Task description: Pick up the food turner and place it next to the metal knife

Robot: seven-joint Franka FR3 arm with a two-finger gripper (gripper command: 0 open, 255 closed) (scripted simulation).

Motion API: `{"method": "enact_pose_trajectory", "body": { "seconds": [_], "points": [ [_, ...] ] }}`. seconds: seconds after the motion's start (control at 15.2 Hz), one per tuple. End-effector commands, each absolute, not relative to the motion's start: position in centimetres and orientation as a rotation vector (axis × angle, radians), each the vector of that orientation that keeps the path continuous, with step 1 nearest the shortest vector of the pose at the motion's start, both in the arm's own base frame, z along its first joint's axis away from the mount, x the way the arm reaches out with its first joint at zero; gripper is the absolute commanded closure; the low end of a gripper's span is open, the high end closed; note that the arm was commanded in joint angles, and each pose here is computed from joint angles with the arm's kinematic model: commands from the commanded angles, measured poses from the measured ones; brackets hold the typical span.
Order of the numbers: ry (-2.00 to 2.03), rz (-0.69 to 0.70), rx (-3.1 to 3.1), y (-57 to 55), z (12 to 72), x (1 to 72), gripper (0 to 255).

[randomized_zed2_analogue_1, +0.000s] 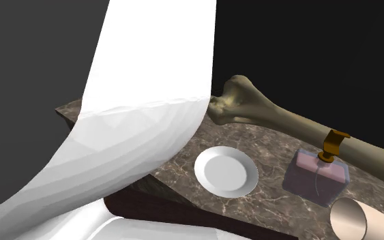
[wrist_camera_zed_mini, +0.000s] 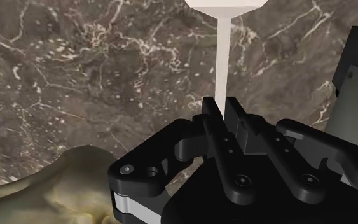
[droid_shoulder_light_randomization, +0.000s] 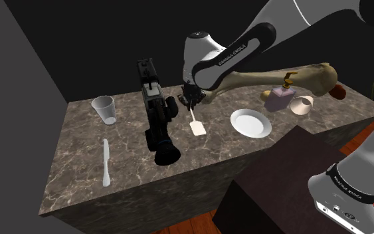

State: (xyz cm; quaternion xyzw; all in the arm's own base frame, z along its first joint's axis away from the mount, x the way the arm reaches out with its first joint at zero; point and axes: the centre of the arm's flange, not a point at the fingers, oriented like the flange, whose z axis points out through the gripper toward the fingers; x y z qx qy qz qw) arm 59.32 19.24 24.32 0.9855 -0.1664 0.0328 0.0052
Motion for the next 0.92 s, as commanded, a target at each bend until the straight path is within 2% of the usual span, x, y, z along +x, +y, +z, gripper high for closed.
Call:
{"method": "enact_pose_trajectory", "body": {
  "seconds": [0.0, 0.86],
  "points": [
    [-0.523, 0.103, 3.085, 21.6, 24.5, 58.4, 255],
    [-0.523, 0.103, 3.085, 35.1, 23.6, 54.0, 255]
  ]
}}
